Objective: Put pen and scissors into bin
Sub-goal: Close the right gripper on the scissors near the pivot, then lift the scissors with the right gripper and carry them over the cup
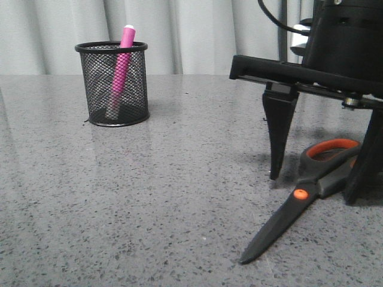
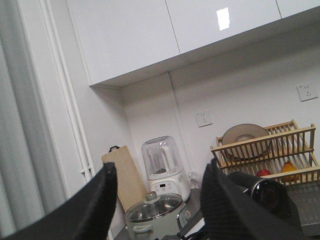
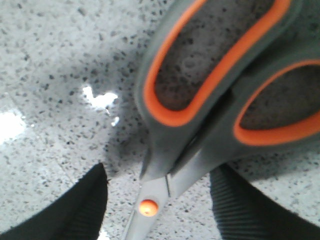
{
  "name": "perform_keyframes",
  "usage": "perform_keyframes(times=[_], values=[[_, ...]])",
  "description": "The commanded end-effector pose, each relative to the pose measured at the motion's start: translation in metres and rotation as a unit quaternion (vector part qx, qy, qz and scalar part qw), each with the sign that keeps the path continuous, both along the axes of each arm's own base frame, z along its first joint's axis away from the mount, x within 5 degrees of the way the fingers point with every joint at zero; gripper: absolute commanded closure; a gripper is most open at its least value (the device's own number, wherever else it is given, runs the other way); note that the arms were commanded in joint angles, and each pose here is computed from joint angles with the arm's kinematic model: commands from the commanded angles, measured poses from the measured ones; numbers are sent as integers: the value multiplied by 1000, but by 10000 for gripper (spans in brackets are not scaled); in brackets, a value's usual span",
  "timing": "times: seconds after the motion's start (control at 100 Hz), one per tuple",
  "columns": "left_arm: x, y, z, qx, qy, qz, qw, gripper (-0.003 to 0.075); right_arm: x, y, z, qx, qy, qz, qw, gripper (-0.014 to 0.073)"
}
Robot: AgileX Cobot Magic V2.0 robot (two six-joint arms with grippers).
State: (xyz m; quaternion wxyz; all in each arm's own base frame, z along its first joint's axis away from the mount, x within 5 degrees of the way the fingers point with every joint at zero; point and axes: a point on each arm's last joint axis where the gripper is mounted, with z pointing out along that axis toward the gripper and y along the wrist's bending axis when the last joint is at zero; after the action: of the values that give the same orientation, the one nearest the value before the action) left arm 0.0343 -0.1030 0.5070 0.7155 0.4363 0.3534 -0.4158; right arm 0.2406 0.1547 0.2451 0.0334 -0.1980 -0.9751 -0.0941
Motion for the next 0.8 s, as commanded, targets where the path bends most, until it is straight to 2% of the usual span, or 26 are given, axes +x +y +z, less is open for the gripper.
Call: perform_keyframes(times=[0.0, 0.16, 0.27, 0.41, 0.52, 0.63, 0.71, 0.79], values=[[-3, 2, 7, -16, 5, -10, 1000, 375, 9, -3, -9, -21, -20, 7, 1000, 277], [-3, 2, 7, -13, 3, -8, 1000, 375, 10, -5, -15, -48, -15, 22, 998, 540], [-3, 2, 6, -8, -3, -4, 1000, 375, 14, -5, -15, -55, -35, 29, 997, 672], [-9, 10, 7, -9, -20, 14, 1000, 376, 19, -5, -8, -59, -71, 55, 994, 669], [-12, 23, 10, -25, -19, 63, 998, 398, 27, 1, 27, -25, -152, 85, 984, 670], [-19, 42, 14, -47, -30, 119, 991, 443, 32, 10, 91, 21, -283, 120, 951, 670], [-25, 54, 16, -66, -40, 150, 986, 469, 31, 17, 142, 58, -379, 134, 914, 670], [-31, 64, 18, -85, -47, 170, 981, 482, 28, 26, 181, 88, -446, 146, 879, 670]])
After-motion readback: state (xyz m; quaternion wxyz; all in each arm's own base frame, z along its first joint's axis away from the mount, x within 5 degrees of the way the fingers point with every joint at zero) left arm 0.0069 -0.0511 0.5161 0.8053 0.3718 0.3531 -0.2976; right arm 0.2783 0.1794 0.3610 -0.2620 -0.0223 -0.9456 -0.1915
